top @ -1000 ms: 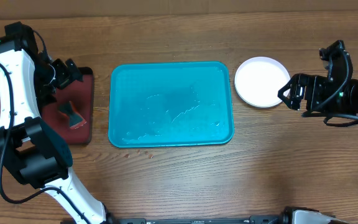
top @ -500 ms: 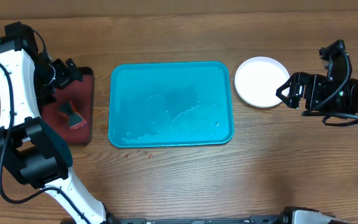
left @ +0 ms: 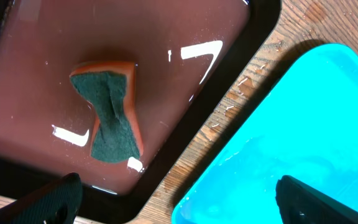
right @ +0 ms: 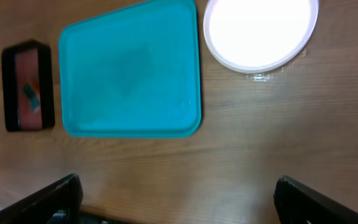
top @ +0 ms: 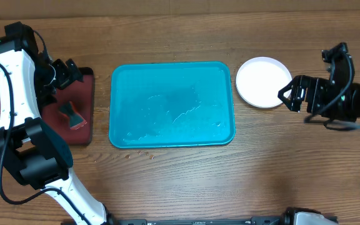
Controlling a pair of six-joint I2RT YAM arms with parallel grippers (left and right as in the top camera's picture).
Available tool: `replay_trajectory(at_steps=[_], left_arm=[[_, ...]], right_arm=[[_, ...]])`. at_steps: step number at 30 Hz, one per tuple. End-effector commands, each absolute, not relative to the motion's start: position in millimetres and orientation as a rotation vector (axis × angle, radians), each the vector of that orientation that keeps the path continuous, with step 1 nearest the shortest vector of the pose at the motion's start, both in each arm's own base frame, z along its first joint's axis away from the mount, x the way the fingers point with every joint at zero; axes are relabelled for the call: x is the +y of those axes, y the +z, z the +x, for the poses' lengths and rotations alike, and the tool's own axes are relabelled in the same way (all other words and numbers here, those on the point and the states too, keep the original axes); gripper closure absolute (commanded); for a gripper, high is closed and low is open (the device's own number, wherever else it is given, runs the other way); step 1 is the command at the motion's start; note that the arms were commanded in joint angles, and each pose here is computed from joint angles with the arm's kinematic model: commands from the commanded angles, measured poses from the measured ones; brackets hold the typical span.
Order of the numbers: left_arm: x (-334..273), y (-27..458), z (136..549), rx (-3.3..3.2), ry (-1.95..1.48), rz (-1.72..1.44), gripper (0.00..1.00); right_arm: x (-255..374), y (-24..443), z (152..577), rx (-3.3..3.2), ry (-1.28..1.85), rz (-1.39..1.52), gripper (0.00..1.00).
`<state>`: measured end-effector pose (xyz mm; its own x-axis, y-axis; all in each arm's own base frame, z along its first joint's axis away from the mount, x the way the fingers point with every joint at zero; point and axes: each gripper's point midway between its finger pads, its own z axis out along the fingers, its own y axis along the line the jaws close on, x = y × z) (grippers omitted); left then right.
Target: Clean dirty plates on tray and stack at the side
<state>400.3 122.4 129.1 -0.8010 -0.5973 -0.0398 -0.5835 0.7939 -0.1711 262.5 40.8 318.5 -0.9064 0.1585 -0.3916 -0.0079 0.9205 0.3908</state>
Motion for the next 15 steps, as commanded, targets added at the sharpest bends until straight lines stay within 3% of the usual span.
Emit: replay_trajectory(at_steps=[1, 7, 15], left_arm=[[118.8, 141.4, 404.3, 2.865, -0.241, -0.905, 0.00], [118.8, 141.4, 404.4, 2.865, -0.241, -0.905, 0.00], [118.8, 141.4, 404.3, 2.865, -0.241, -0.905, 0.00]], right_arm=[[47.1, 337.6, 242.1, 2.517, 0.516, 0.038, 0.00], [65.2, 337.9, 212.3, 2.270, 0.466, -0.137, 0.00], [69.6, 277.0, 193.2, 2.173, 0.461, -0.185, 0.00]])
